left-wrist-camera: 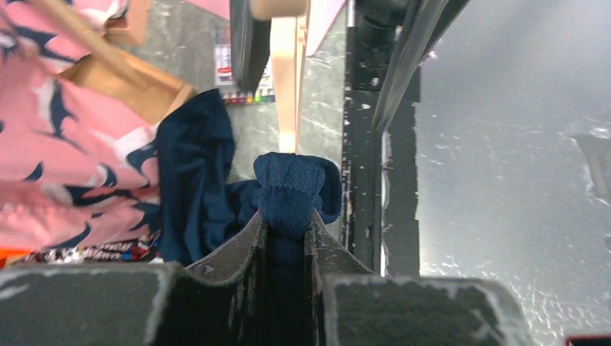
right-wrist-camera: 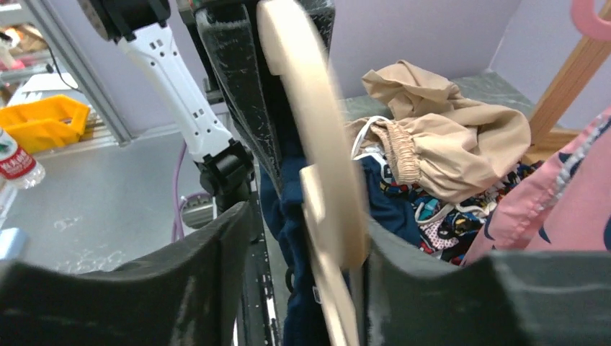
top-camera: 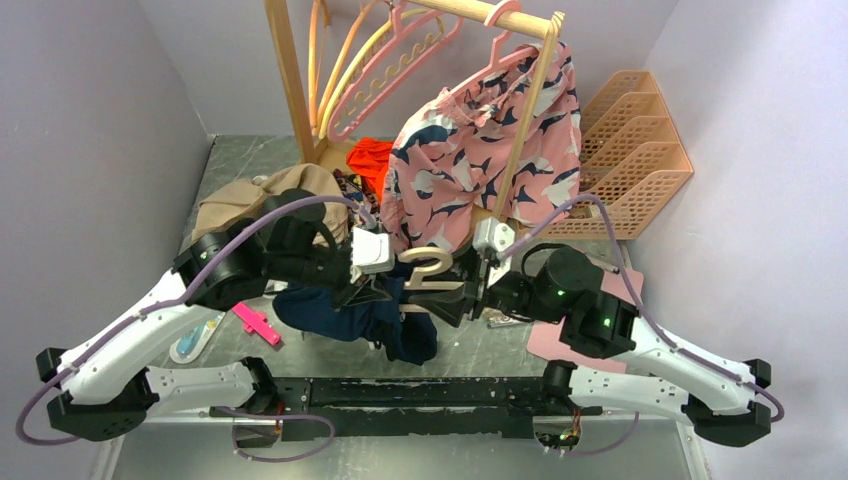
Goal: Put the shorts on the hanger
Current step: Hang the shorts on the hanger.
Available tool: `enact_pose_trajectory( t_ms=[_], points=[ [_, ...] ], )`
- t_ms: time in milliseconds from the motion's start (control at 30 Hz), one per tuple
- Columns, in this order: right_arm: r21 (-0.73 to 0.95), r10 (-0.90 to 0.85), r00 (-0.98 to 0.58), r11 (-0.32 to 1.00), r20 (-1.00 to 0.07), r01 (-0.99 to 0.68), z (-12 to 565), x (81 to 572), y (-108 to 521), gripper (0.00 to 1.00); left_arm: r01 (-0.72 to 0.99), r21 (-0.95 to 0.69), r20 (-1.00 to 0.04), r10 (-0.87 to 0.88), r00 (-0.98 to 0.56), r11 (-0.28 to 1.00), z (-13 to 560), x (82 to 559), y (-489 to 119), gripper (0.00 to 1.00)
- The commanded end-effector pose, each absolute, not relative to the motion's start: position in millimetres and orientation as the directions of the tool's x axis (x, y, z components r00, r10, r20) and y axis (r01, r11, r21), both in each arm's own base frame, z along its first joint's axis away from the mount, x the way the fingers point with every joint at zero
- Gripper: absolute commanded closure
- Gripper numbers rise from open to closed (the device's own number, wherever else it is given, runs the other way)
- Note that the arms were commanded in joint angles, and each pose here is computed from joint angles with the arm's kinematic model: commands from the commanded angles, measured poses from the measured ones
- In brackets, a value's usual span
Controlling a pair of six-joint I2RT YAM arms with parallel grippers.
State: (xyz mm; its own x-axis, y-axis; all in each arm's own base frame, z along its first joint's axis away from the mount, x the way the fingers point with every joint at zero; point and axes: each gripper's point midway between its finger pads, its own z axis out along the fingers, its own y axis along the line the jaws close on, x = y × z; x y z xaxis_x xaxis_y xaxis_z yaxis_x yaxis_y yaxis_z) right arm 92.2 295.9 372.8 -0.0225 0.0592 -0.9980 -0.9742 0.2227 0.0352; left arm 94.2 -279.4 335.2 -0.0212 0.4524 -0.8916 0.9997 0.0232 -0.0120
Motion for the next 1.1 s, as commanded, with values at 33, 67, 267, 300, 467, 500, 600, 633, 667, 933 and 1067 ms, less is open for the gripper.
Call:
enact_pose_trajectory(
  t_ms=[33,67,267,300,467,500,600,633,667,933,1067],
  points=[
    [0.074,0.152,-0.028,0.306,-0.988,-0.949,416.9,96.3,268.7,0.4,0.979,0.096,-0.946,0.323,0.033,0.181,367.2,111.1,-264.5,0.93],
    [0.081,0.152,-0.034,0.318,-0.988,-0.945,418.8,96.6,264.4,0.38,0.973,0.104,-0.951,0.307,0.037,0.204,370.3,112.2,-260.1,0.93],
    [0.152,0.17,-0.087,0.419,-0.982,-0.895,421.9,105.0,237.4,0.36,0.916,0.131,-0.98,0.187,0.063,0.379,399.5,120.9,-226.6,0.93],
    [0.169,0.172,-0.101,0.446,-0.98,-0.879,419.0,108.8,233.1,0.36,0.907,0.129,-0.986,0.152,0.073,0.402,407.8,119.7,-219.8,0.93],
    [0.246,0.188,-0.168,0.559,-0.968,-0.792,393.0,127.1,220.8,0.36,0.892,0.109,-0.989,-0.043,0.142,0.439,455.8,100.5,-188.9,0.93],
    [0.268,0.202,-0.185,0.556,-0.962,-0.787,389.8,127.3,222.5,0.36,0.893,0.107,-0.986,-0.07,0.152,0.437,463.2,96.8,-185.1,0.93],
    [0.321,0.183,-0.264,0.509,-0.947,-0.799,358.6,122.6,244.7,0.37,0.892,0.108,-0.976,-0.122,0.179,0.439,480.4,90.6,-177.1,0.93],
    [0.337,0.169,-0.291,0.489,-0.942,-0.805,348.7,120.2,252.8,0.38,0.891,0.11,-0.974,-0.131,0.185,0.441,484.2,90.1,-176.0,0.93],
    [0.354,0.153,-0.321,0.471,-0.935,-0.808,339.2,117.5,260.6,0.38,0.889,0.112,-0.972,-0.137,0.191,0.445,487.0,90.1,-175.0,0.93],
    [0.477,0.241,-0.412,0.484,-0.879,-0.734,313.0,130.4,279.6,0.39,0.85,0.101,-0.956,-0.185,0.226,0.516,498.3,101.3,-167.7,0.93],
    [0.492,0.267,-0.413,0.473,-0.871,-0.731,320.1,131.7,282.4,0.39,0.823,0.093,-0.948,-0.202,0.245,0.56,504.8,106.9,-159.8,0.93]
  ],
)
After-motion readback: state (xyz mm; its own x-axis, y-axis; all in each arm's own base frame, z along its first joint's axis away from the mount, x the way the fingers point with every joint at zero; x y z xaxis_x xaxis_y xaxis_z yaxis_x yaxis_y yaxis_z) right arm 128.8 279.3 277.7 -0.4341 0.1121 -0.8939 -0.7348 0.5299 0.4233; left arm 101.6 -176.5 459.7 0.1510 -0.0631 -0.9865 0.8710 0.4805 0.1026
